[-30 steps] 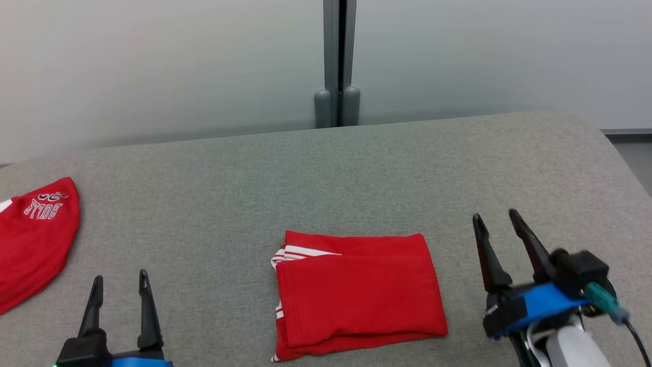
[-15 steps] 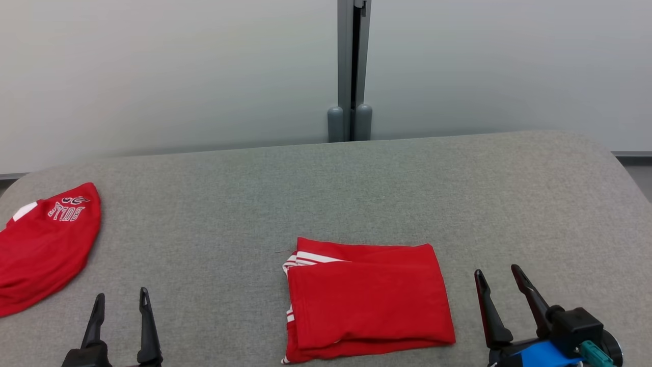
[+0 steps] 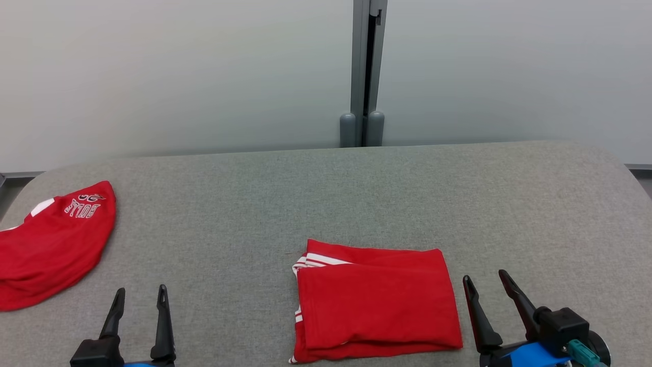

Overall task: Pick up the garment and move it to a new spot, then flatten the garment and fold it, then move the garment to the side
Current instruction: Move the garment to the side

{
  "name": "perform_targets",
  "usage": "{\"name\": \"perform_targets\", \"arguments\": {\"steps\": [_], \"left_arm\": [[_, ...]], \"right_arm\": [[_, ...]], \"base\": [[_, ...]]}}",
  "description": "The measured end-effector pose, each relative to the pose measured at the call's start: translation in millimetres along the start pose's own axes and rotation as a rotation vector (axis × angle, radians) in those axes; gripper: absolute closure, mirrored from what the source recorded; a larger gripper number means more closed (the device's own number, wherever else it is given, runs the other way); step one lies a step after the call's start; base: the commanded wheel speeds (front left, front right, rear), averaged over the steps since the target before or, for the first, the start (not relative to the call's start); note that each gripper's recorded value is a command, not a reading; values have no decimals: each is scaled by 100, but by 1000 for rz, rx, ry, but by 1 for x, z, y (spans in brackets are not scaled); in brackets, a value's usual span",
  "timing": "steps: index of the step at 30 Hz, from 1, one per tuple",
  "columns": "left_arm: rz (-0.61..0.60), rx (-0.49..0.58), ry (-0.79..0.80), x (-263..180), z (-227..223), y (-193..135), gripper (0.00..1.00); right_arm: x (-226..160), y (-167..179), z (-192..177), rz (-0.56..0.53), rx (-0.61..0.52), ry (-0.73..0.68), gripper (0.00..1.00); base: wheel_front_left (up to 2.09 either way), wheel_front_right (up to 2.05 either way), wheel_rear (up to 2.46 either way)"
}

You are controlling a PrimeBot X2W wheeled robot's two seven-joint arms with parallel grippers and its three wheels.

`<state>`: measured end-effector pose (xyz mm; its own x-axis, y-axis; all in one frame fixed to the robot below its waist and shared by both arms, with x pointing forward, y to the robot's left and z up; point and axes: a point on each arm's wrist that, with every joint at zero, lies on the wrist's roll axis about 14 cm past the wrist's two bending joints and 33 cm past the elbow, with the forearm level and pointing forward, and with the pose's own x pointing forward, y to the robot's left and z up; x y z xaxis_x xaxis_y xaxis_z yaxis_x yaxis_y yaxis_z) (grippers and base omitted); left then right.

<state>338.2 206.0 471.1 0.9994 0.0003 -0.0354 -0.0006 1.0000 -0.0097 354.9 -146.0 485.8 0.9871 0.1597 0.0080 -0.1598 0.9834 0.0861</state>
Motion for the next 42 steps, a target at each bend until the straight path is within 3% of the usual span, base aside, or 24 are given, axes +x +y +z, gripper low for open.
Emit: {"name": "perform_targets", "arguments": {"steps": [17, 25, 32, 42], "left_arm": [[6, -6, 13, 1, 0, -1, 0], [19, -3, 25, 2, -5, 1, 0], [28, -4, 39, 7, -11, 3, 0], [44, -9, 68, 17, -21, 7, 0]], "right_arm": [[0, 1, -6, 1, 7, 34, 0], [34, 3, -4, 27, -30, 68, 0], [49, 2, -40, 32, -29, 197, 0], [44, 3, -103, 16, 62, 382, 0]], "base": [[0, 0, 0], [0, 0, 0], [0, 0, 0], [0, 0, 0]]}}
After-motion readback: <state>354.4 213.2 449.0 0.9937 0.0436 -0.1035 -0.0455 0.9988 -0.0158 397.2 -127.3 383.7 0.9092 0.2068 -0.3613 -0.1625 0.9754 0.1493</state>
